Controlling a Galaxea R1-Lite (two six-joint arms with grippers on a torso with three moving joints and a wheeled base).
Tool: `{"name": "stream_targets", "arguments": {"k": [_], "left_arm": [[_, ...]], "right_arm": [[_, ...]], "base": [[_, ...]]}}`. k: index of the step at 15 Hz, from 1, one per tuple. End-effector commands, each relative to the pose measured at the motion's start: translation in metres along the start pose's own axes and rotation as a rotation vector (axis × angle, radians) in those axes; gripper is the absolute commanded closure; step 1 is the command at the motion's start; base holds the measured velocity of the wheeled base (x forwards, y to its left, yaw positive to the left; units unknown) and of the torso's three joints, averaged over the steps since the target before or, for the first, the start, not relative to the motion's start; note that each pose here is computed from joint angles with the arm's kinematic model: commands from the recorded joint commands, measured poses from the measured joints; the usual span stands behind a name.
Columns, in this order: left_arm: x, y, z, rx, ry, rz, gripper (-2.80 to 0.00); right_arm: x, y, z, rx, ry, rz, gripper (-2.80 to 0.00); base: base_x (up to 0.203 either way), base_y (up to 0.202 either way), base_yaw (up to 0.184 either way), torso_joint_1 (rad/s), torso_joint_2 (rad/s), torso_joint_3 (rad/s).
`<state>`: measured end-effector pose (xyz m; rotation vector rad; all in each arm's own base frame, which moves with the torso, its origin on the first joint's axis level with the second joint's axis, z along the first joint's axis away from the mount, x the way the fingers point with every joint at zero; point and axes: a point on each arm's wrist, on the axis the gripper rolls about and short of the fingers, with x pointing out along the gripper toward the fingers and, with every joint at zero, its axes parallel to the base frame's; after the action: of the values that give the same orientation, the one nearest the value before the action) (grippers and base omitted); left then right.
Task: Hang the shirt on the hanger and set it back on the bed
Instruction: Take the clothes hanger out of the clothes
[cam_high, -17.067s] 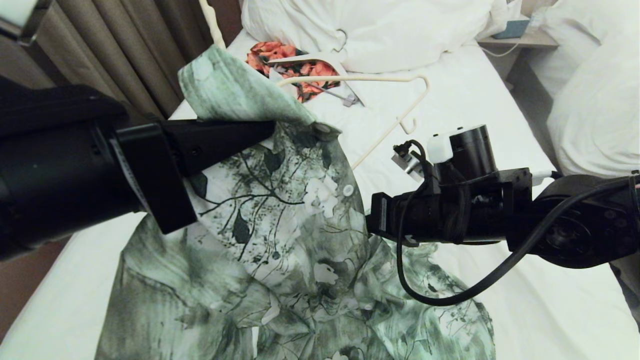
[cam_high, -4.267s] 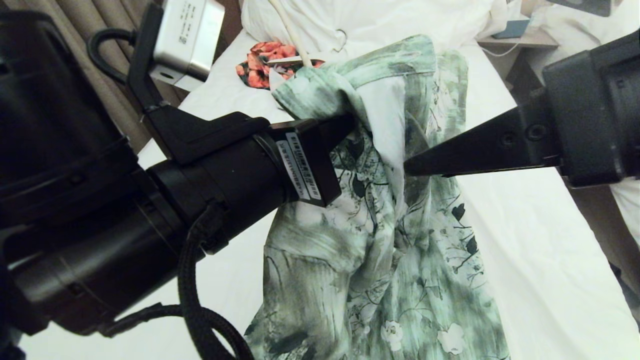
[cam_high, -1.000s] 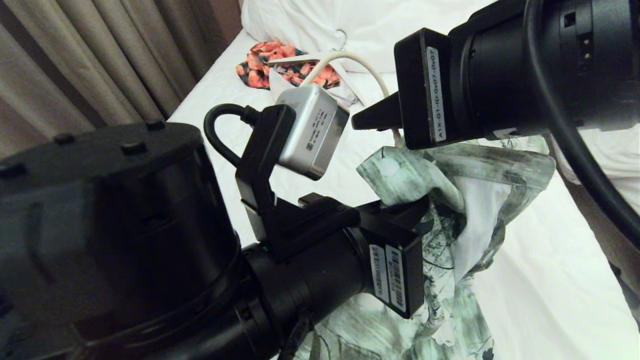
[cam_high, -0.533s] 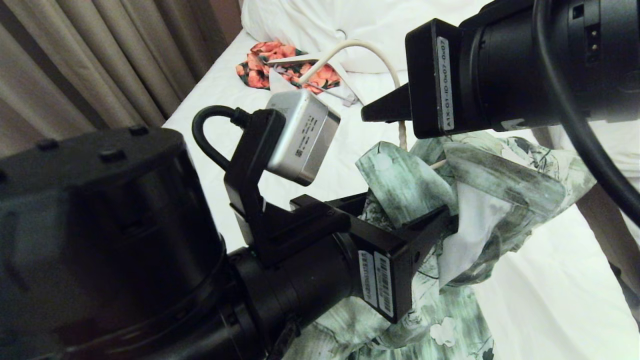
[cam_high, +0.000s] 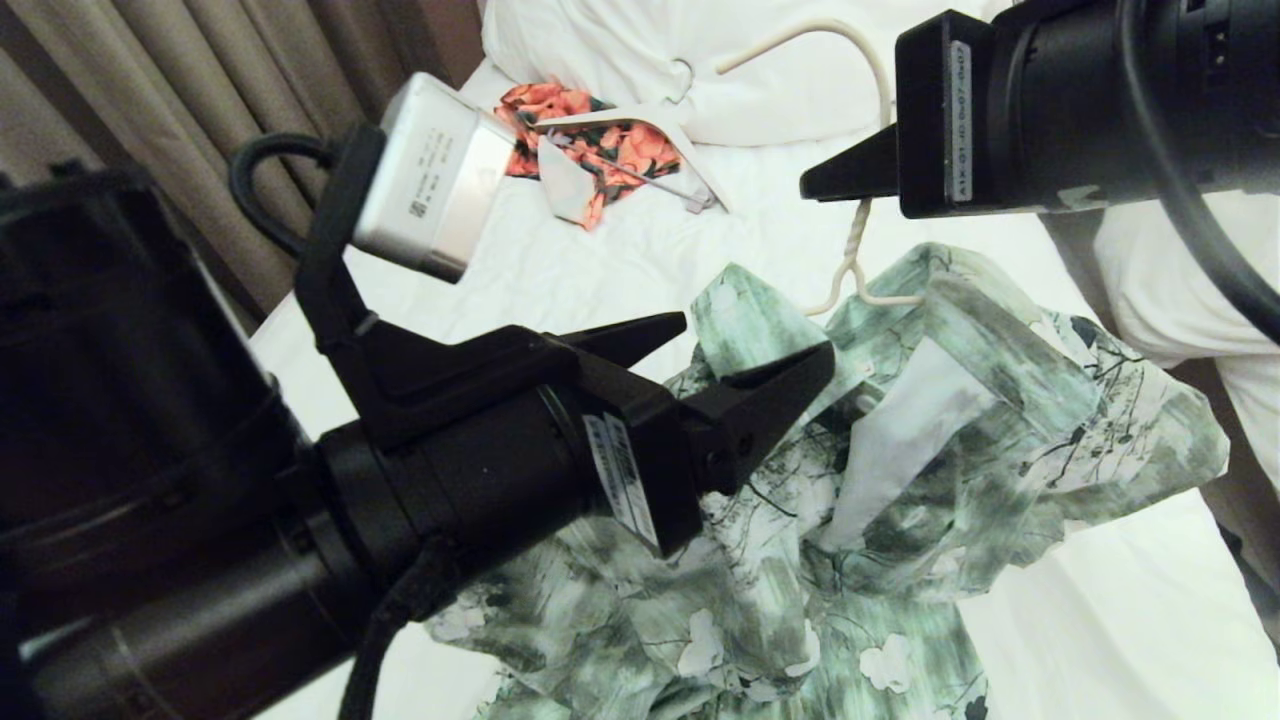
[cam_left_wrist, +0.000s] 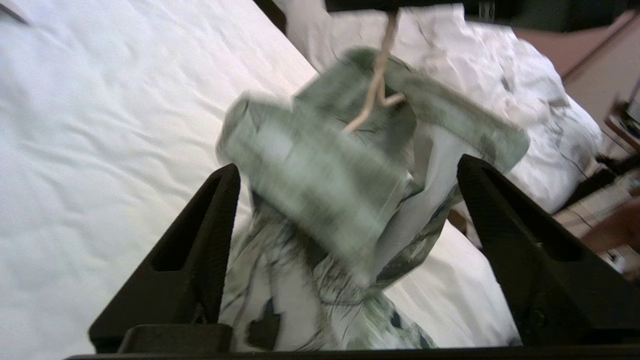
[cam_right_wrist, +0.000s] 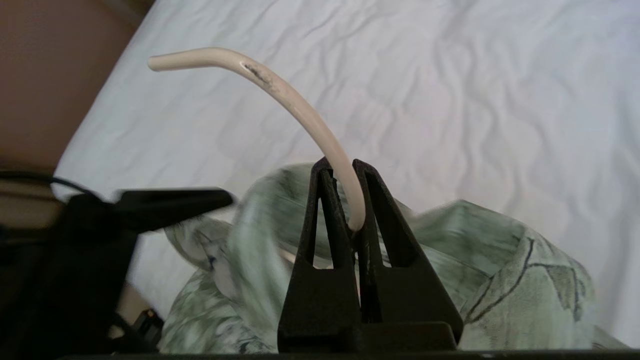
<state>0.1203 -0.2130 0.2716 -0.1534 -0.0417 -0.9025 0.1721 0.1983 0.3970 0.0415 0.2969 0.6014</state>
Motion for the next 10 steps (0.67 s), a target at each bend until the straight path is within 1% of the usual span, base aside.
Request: {"name": "stream_targets", "arguments": {"k": [1,4,5,8,10], "left_arm": [[-0.008,0.008,0.013,0.003,-0.049,0.027,-2.8],[-0.012,0.011,0.018,0.018,-0.069,0.039,-2.8],[-0.013,0.013,0.02,0.033,-0.077,0.049,0.0],[-0.023,0.024,0.036,0.042,-0.137,0.089,0.0],[-0.032,0.034,0.048,0.054,-0.177,0.099,0.0]], "right_arm": [[-0.002,-0.007,0.002,0.007,-0.007,-0.026,0.0],[0.004,-0.015,0.002,0.014,-0.002,-0.06,0.0],[0.006,-0.015,0.002,0.013,0.0,-0.06,0.0],[0.016,-0.013,0.004,0.019,-0.041,-0.052,0.0],[0.023,-0.012,0.002,-0.003,-0.034,-0.056,0.0]], "base": [[0.0,0.0,0.0,0.0,0.0,0.0],[0.0,0.0,0.0,0.0,0.0,0.0],[0.0,0.0,0.0,0.0,0.0,0.0],[0.0,0.0,0.0,0.0,0.0,0.0],[0.0,0.0,0.0,0.0,0.0,0.0]]}}
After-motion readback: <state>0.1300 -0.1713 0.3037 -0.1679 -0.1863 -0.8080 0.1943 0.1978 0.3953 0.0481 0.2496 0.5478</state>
